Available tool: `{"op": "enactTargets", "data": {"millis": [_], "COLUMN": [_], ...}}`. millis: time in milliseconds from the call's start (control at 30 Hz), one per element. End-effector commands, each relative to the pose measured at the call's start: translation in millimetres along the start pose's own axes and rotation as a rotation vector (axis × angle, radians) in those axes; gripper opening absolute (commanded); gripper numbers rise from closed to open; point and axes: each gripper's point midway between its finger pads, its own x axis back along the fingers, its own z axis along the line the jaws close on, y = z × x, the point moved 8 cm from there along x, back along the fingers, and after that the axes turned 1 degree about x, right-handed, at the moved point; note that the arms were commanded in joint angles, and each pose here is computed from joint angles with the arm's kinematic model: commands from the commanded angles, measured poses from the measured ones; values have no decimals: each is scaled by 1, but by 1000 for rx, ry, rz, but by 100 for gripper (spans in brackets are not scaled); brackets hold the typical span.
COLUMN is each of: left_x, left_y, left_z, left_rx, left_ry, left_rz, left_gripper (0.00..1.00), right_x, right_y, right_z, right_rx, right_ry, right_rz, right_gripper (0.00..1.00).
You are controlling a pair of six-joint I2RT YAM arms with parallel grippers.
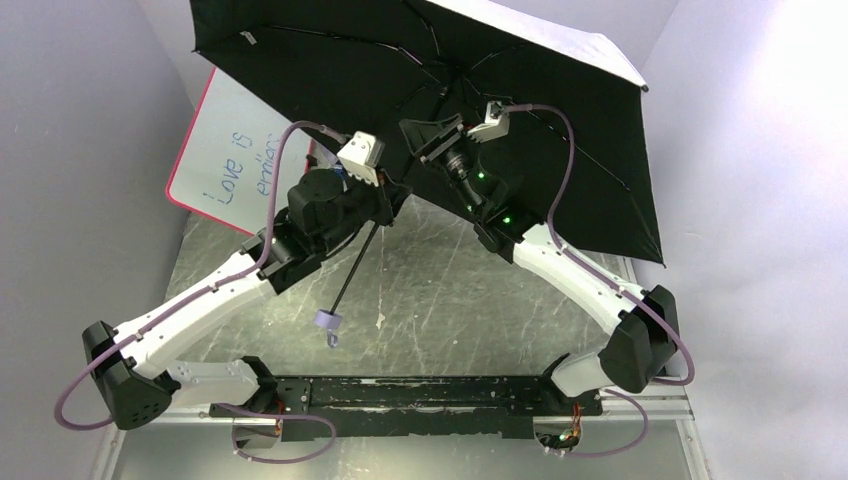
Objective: Put away the umbrella
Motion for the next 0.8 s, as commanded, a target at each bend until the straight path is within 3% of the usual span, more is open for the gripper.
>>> {"op": "enactTargets", "data": {"millis": [0, 133, 300, 367, 767], "left_x": [14, 18, 25, 27, 11], "left_y": [24, 17, 11, 8, -8], "left_z": [-16, -19, -20, -20, -28], "left_rx": [14, 21, 43, 41, 57], "left_ry": [-124, -185, -224, -238, -313], "left_rz": [-128, -124, -128, -127, -83], "left_gripper": [5, 8, 40, 48, 56], "right_x": [4, 13, 20, 22, 32], "right_y": [13, 18, 24, 26, 34], "right_z": [12, 12, 16, 18, 28], "right_rx": [-52, -68, -56, -49, -72], "right_ry": [114, 201, 303, 321, 335], "right_rz": [-36, -43, -12, 0, 22], "right_gripper": [35, 21, 9, 6, 0]}}
